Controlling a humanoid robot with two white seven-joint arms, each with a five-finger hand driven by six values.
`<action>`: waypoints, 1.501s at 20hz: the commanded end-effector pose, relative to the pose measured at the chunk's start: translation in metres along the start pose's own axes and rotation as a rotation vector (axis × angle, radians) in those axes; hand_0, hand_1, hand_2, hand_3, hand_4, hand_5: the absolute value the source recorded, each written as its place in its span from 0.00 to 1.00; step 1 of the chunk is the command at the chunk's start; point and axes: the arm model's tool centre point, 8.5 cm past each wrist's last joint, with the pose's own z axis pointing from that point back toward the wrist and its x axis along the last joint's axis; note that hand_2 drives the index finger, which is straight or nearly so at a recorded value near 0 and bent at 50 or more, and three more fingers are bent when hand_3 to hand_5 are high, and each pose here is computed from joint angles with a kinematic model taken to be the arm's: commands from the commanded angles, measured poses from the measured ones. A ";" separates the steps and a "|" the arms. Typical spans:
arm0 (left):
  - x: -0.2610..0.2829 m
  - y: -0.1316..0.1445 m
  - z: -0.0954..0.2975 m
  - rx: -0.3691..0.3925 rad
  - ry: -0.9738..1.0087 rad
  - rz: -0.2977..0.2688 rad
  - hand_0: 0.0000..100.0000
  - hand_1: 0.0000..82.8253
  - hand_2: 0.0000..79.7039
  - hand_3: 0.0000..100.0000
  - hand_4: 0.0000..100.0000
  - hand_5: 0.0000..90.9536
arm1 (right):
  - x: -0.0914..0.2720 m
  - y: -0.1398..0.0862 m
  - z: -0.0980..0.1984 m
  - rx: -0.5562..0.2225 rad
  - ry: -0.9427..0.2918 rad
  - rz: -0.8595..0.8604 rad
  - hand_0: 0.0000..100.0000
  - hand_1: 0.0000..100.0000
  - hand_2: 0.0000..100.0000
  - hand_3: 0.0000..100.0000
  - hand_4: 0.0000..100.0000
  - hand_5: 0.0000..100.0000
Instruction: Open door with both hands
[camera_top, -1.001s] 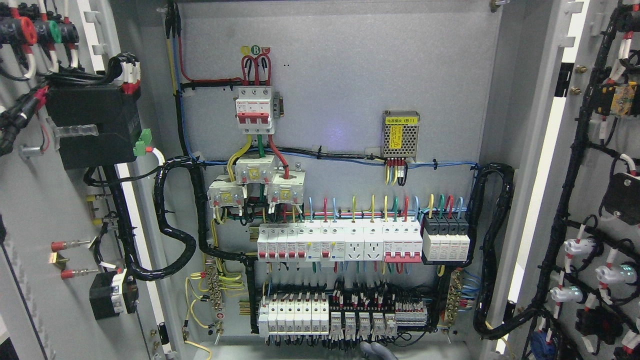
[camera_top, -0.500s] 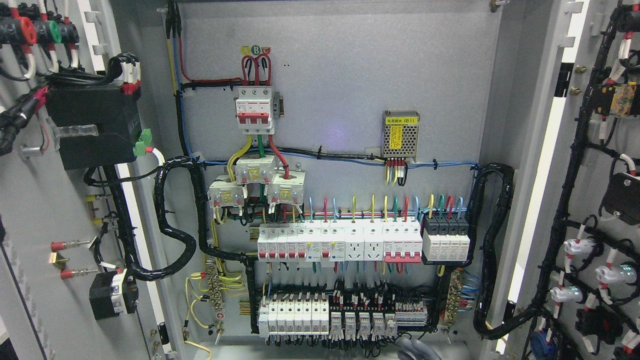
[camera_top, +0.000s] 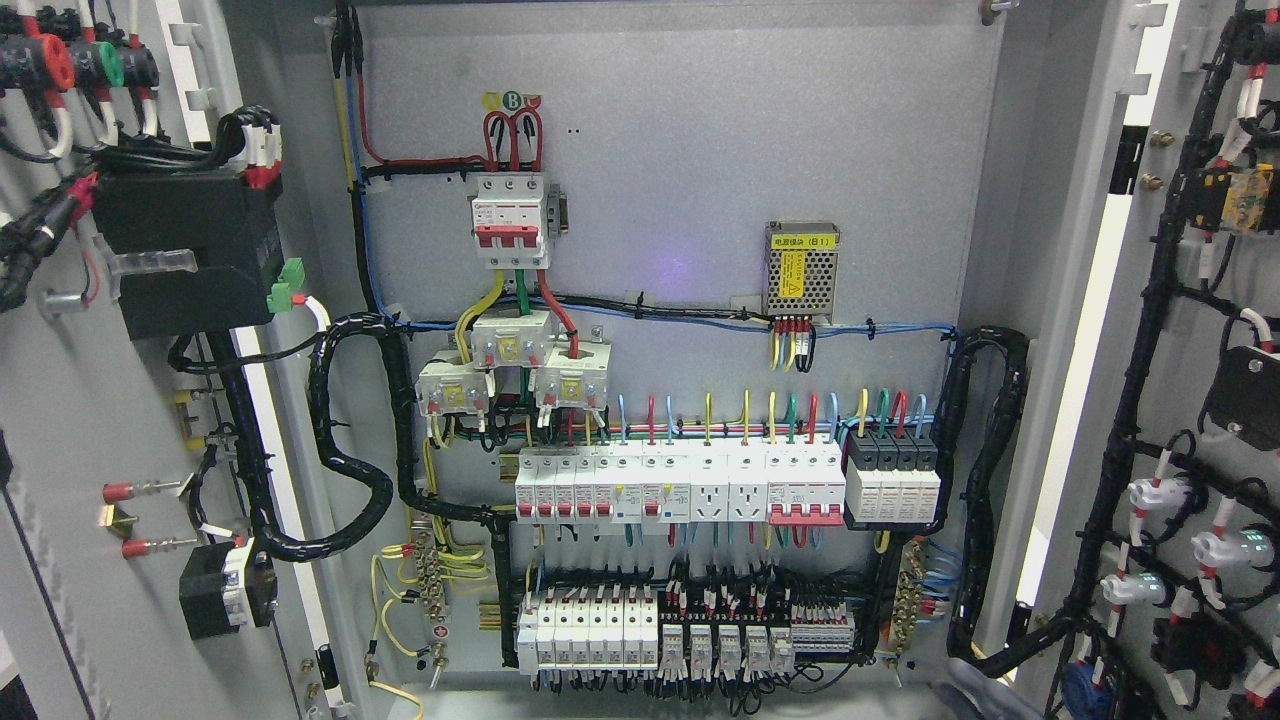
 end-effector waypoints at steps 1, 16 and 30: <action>0.090 -0.010 -0.024 -0.192 -0.259 -0.051 0.00 0.00 0.00 0.00 0.00 0.00 | 0.036 -0.019 0.010 0.045 0.022 0.120 0.38 0.00 0.00 0.00 0.00 0.00; 0.156 -0.042 -0.054 -0.307 -0.654 -0.064 0.00 0.00 0.00 0.00 0.00 0.00 | 0.049 -0.027 0.016 0.039 0.034 0.167 0.38 0.00 0.00 0.00 0.00 0.00; 0.207 -0.076 -0.068 -0.062 -1.007 -0.115 0.00 0.00 0.00 0.00 0.00 0.00 | 0.050 -0.034 0.017 0.025 0.041 0.186 0.38 0.00 0.00 0.00 0.00 0.00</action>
